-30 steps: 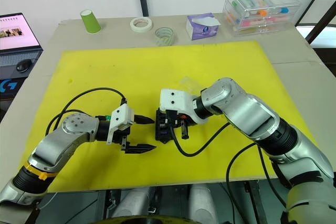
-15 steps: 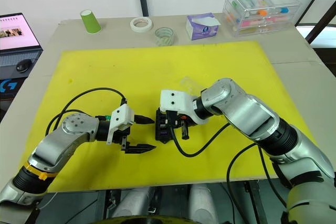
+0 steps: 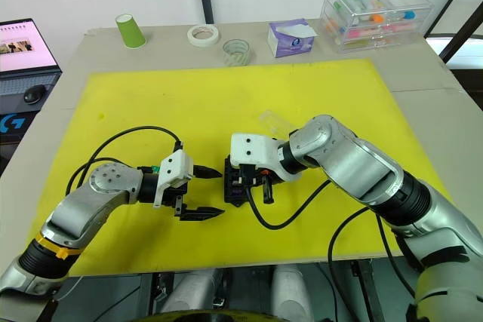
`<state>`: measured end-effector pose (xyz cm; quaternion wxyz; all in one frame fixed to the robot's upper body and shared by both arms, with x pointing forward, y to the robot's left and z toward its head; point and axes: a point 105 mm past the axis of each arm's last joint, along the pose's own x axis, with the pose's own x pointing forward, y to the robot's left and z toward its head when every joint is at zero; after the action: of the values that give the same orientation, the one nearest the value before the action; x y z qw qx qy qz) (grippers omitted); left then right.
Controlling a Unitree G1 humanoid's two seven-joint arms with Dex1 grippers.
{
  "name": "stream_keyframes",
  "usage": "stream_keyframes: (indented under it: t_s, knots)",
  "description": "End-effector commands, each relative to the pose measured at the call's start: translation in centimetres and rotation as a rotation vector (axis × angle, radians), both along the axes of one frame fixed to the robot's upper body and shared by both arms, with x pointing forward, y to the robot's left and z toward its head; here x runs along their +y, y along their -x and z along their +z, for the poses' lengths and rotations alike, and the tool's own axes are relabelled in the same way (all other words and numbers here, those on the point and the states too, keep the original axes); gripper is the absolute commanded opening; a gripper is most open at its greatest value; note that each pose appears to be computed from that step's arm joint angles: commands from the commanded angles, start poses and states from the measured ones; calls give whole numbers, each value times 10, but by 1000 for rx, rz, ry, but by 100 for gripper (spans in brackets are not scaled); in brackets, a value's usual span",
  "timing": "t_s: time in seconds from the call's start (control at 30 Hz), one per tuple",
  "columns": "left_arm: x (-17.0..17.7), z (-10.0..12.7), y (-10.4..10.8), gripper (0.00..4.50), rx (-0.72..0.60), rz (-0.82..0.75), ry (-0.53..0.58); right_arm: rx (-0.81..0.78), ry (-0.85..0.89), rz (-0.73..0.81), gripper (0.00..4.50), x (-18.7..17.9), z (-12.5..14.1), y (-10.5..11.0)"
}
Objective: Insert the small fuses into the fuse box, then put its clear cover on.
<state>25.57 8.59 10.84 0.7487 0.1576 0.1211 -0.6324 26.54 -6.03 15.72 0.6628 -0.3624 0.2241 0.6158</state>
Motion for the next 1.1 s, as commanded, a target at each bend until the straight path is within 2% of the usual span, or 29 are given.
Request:
stream_keyframes:
  t_s: [0.03, 0.2, 1.1]
  knots:
    - [-5, 7, 4, 449, -38, -27, 14, -33, 4, 44, 0, 4, 8, 5]
    - [-5, 6, 4, 449, -38, -25, 16, -30, -9, 54, 0, 7, 16, 7]
    - [-7, 6, 6, 449, -36, -17, 22, -61, 29, 66, 0, 5, 13, 3]
